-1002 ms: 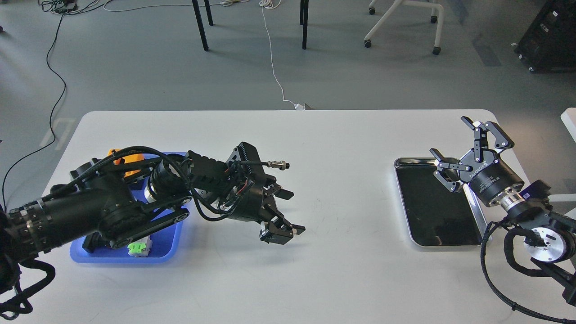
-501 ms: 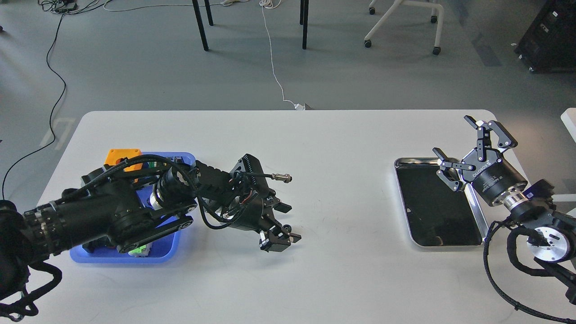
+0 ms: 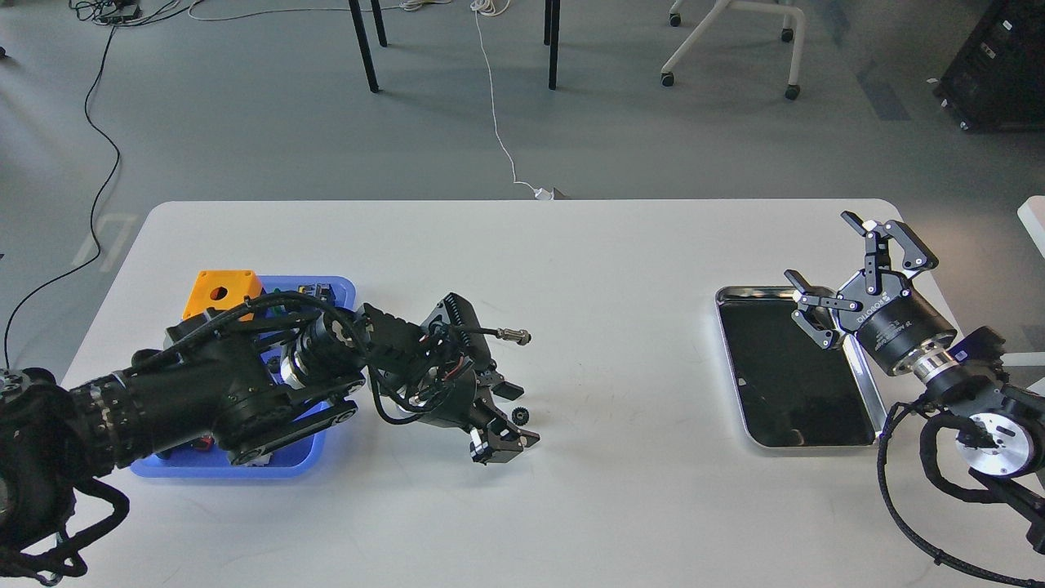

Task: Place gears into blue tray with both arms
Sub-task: 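Reach the left gripper to the second black part and grasp it, then carry the black part with the left gripper over the blue tray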

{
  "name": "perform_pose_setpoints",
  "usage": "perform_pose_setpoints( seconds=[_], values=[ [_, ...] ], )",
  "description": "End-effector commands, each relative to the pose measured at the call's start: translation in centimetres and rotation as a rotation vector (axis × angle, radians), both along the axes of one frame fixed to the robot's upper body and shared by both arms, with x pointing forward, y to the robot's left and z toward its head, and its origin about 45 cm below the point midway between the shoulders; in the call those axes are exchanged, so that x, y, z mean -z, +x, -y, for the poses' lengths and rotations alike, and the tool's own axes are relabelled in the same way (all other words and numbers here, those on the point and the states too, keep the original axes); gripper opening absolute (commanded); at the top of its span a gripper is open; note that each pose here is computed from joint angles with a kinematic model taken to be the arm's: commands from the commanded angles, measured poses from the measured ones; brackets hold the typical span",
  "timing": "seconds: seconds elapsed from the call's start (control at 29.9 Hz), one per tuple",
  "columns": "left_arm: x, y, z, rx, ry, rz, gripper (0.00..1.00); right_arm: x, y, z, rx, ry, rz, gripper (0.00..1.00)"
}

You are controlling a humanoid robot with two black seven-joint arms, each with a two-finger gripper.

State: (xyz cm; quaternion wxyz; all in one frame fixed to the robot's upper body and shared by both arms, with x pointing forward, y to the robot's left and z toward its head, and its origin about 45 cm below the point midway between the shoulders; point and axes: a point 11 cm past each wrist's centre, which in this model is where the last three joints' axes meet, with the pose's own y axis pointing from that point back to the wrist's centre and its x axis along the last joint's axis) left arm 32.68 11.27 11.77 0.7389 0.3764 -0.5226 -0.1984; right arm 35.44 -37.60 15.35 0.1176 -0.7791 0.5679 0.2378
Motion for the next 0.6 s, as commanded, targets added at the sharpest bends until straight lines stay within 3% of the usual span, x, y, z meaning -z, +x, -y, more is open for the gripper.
perform_pose_setpoints(
  seconds=[0.0,0.07,0.17,0.57],
  values=[
    [0.1,0.0,0.0,0.0,0.002,-0.002,0.43,0.0,0.0,0.0,0.0,0.0,0.0,0.96],
    [0.1,0.0,0.0,0.0,0.002,-0.002,0.26,0.0,0.0,0.0,0.0,0.0,0.0,0.96],
    [0.1,0.0,0.0,0.0,0.002,-0.002,0.14,0.0,0.0,0.0,0.0,0.0,0.0,0.96],
    [-1.8,1.2,0.1,0.004,-0.012,0.041,0.09,0.0,0.0,0.0,-0.001,0.0,0.0,0.96]
  ],
)
